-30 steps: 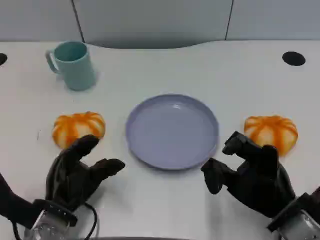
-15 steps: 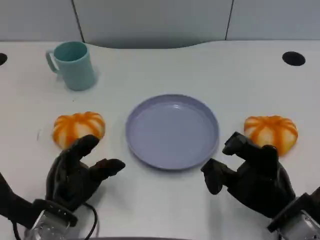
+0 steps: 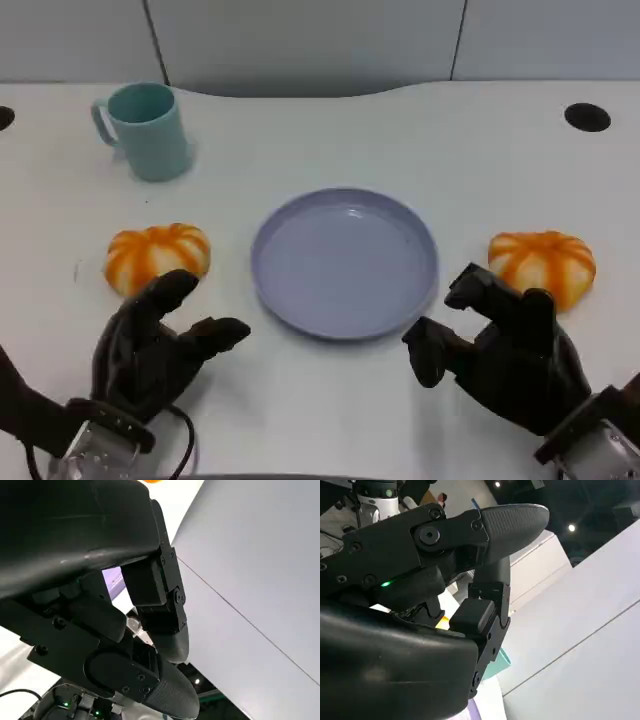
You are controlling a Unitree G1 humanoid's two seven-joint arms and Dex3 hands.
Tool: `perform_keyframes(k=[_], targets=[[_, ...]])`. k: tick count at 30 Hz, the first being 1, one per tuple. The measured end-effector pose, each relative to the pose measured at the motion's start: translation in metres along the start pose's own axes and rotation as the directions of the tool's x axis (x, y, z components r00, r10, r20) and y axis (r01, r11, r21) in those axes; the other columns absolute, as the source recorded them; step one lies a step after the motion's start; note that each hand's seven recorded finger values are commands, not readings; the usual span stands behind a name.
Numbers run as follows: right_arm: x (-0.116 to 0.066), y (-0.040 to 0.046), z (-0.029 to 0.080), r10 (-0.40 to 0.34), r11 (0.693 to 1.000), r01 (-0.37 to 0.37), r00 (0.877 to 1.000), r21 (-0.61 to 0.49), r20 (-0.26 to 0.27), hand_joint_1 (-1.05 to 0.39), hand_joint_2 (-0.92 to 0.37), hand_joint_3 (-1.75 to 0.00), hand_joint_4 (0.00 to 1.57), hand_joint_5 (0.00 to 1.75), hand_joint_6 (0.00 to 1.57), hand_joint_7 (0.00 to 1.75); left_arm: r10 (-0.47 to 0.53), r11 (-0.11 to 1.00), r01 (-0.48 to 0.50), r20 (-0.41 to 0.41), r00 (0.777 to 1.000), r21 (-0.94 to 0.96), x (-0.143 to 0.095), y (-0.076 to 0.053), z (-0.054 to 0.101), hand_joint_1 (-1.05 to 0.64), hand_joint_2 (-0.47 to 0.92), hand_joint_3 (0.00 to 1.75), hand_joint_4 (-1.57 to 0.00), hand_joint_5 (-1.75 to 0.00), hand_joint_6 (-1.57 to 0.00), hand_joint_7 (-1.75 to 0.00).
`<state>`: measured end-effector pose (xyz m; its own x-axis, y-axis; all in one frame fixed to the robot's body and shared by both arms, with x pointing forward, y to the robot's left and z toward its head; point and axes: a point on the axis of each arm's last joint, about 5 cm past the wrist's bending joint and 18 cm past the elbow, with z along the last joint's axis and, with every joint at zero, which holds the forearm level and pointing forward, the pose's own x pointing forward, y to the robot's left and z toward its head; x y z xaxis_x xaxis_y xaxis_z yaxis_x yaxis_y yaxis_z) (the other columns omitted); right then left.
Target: Grasp the bread from the table and place it into the plate.
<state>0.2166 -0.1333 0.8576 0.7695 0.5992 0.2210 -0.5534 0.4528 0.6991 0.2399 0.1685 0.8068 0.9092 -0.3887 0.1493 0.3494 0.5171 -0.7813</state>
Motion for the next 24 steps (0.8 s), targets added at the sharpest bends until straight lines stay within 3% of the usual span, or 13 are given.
perform_keyframes(k=[8, 12, 15, 19, 22, 24], targets=[[0.006, -0.0028, 0.000, 0.007, 1.000, -0.006, 0.999, -0.016, 0.039, -0.80, -0.92, -0.28, 0.91, 1.50, 0.86, 0.96, 0.005, 0.972, -0.039, 0.147, 0.989, 0.230, 0.002, -0.004, 0.012, -1.05, 0.76, 0.02, -1.57, -0.10, -1.49, -0.01], [0.009, -0.0061, -0.005, 0.008, 1.000, -0.008, 0.999, -0.007, 0.053, -0.81, -0.92, -0.27, 0.92, 1.50, 0.87, 0.96, 0.026, 0.891, -0.090, 0.148, 0.989, 0.444, 0.007, -0.009, 0.026, -1.05, 0.81, 0.04, -1.54, -0.09, -1.44, 0.00], [0.010, -0.0073, -0.007, 0.016, 1.000, -0.016, 0.998, -0.004, 0.054, -0.81, -0.92, -0.27, 0.91, 1.49, 0.86, 0.96, 0.033, 0.717, -0.135, 0.160, 0.987, 0.684, 0.013, -0.015, 0.045, -1.05, 0.85, 0.04, -1.46, -0.05, -1.34, 0.00], [0.013, -0.0091, -0.008, 0.026, 1.000, -0.026, 0.999, 0.002, 0.048, -0.80, -0.92, -0.25, 0.92, 1.46, 0.86, 0.93, -0.014, 0.424, -0.174, 0.198, 0.980, 0.889, 0.024, -0.026, 0.071, -1.05, 0.92, 0.12, -1.23, 0.00, -1.06, 0.00], [0.013, -0.0093, -0.008, 0.024, 1.000, -0.024, 0.998, 0.002, 0.053, -0.78, -0.92, -0.28, 0.90, 1.45, 0.85, 0.92, -0.007, 0.214, -0.191, 0.197, 0.980, 0.958, 0.027, -0.028, 0.079, -1.05, 0.92, 0.20, -1.12, 0.00, -0.92, 0.00], [0.012, -0.0097, -0.009, 0.024, 1.000, -0.024, 0.998, 0.004, 0.061, -0.77, -0.92, -0.29, 0.88, 1.44, 0.83, 0.90, 0.006, 0.086, -0.194, 0.194, 0.981, 0.977, 0.029, -0.027, 0.080, -1.05, 0.92, 0.25, -0.95, 0.00, -0.77, 0.00]])
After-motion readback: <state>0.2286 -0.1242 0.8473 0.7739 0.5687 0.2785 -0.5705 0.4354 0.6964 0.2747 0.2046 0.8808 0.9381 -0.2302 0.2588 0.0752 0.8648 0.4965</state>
